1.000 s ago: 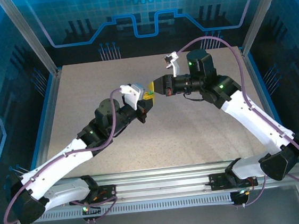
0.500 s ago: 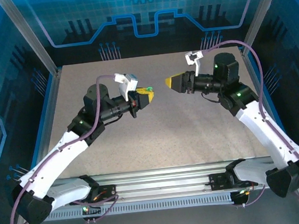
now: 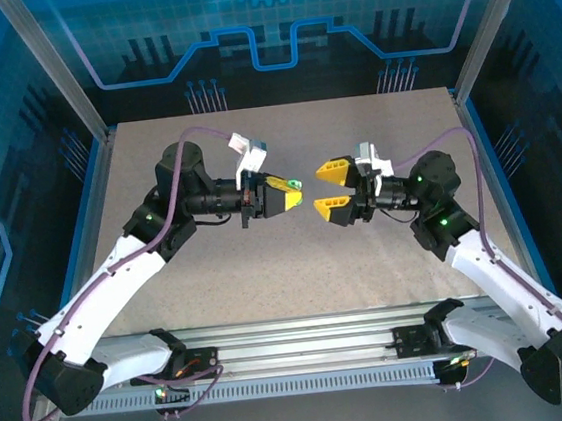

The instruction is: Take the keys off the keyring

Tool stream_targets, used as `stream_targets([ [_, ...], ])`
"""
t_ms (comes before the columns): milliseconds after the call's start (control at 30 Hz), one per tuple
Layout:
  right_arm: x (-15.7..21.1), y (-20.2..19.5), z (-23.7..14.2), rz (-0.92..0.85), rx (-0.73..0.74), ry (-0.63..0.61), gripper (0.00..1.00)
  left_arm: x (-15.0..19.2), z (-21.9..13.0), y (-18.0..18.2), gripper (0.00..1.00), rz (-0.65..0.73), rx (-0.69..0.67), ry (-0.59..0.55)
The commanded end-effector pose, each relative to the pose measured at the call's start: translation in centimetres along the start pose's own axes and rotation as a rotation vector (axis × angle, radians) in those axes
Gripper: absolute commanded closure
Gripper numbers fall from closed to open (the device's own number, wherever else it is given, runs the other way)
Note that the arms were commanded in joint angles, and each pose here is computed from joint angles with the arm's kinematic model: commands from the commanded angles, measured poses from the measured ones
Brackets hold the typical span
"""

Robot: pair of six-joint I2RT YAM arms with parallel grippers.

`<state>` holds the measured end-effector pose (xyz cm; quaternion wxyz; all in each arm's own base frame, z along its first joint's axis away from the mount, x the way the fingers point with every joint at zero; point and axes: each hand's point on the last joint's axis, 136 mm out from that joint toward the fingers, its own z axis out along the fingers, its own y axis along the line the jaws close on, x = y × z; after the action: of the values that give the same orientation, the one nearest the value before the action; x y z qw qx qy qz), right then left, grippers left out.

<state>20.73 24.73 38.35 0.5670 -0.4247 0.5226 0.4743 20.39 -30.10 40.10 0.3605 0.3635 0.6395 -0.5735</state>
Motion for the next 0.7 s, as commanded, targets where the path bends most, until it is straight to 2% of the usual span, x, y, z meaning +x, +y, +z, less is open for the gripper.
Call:
stream_targets([
  [0,-2.5,1.9,0.2,-0.231,-0.04,-0.072,0.36,-0.2,-0.2,-1.8,1.0,-0.032,0.092,0.037],
  [200,-2.9,2.0,1.2,-0.307,0.0,-0.065,0.45,0.0,-0.3,-2.2,1.0,-0.048,0.115,0.053],
  [367,-2.8,2.6,1.7,-0.317,-0.029,-0.066,0.5,0.2,-0.2,-2.3,1.0,-0.062,0.135,0.066],
  [667,-4.5,1.4,2.1,-0.36,0.065,-0.096,0.72,0.7,0.1,-2.1,1.0,-0.084,0.148,0.085],
])
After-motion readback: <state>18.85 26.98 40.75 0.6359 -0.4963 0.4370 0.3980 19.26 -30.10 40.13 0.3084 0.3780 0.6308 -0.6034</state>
